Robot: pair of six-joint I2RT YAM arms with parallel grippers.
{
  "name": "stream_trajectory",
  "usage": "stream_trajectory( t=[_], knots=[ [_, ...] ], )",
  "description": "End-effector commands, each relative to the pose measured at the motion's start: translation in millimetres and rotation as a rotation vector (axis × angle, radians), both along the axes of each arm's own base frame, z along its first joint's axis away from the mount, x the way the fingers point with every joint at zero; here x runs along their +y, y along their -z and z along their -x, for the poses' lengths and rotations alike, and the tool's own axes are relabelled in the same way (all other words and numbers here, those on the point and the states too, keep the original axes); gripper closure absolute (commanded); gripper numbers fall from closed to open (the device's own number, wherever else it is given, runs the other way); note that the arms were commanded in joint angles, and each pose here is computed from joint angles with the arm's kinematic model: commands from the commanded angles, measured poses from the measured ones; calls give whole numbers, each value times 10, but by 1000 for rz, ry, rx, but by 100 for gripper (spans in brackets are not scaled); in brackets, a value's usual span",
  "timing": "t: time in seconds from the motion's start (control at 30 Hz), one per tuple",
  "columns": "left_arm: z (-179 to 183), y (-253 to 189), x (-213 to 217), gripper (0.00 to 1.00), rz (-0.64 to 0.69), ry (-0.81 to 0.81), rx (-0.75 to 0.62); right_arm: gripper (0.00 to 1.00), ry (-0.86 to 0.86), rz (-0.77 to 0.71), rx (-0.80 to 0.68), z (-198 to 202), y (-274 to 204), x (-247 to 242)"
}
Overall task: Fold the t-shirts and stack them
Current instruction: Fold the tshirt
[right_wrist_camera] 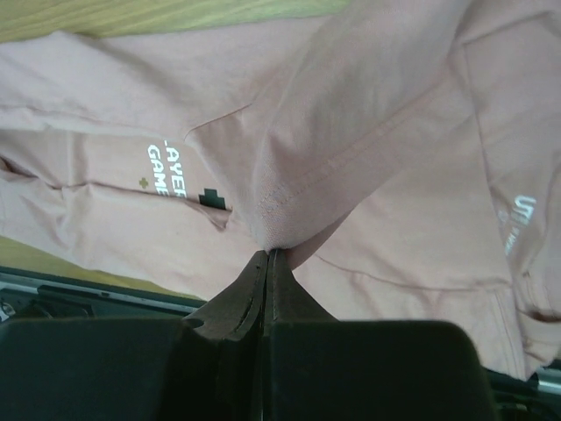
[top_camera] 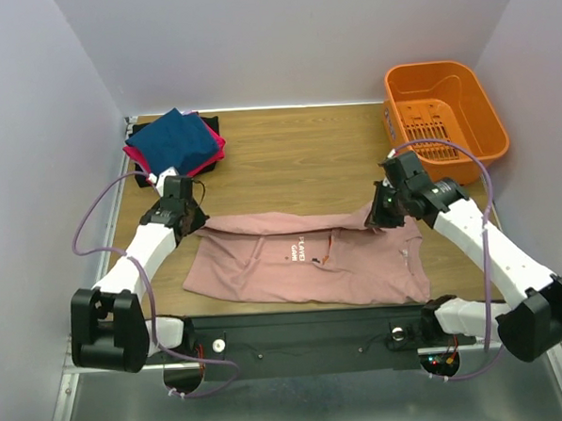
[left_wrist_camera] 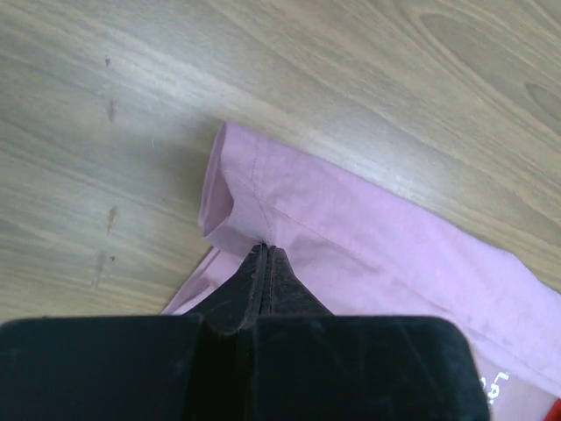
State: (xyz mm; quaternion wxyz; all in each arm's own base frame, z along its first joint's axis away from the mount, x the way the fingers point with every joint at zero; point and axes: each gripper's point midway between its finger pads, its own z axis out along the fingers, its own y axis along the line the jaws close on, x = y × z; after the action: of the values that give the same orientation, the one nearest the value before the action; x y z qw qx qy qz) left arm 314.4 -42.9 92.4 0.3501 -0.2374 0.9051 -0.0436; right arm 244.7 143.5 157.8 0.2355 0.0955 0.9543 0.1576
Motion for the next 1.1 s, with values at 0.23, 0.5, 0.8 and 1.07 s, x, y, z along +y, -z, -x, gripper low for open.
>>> stream_trajectory(
  t=[0.23, 0.5, 0.8, 1.07],
  knots=[
    [321, -192, -92, 100, 56, 20, -70, 100, 46, 24, 0, 500, -150, -283],
    [441, -372, -201, 100, 111, -8, -86, 100, 18, 41, 7, 658, -166, -357],
    [640, -778, -243, 43, 211, -52, -138, 73, -155, -8, 99, 857, 15, -178],
    [333, -865, -299, 27, 203, -54, -156, 25, -140, 99, 46, 507, 54, -244]
  ],
)
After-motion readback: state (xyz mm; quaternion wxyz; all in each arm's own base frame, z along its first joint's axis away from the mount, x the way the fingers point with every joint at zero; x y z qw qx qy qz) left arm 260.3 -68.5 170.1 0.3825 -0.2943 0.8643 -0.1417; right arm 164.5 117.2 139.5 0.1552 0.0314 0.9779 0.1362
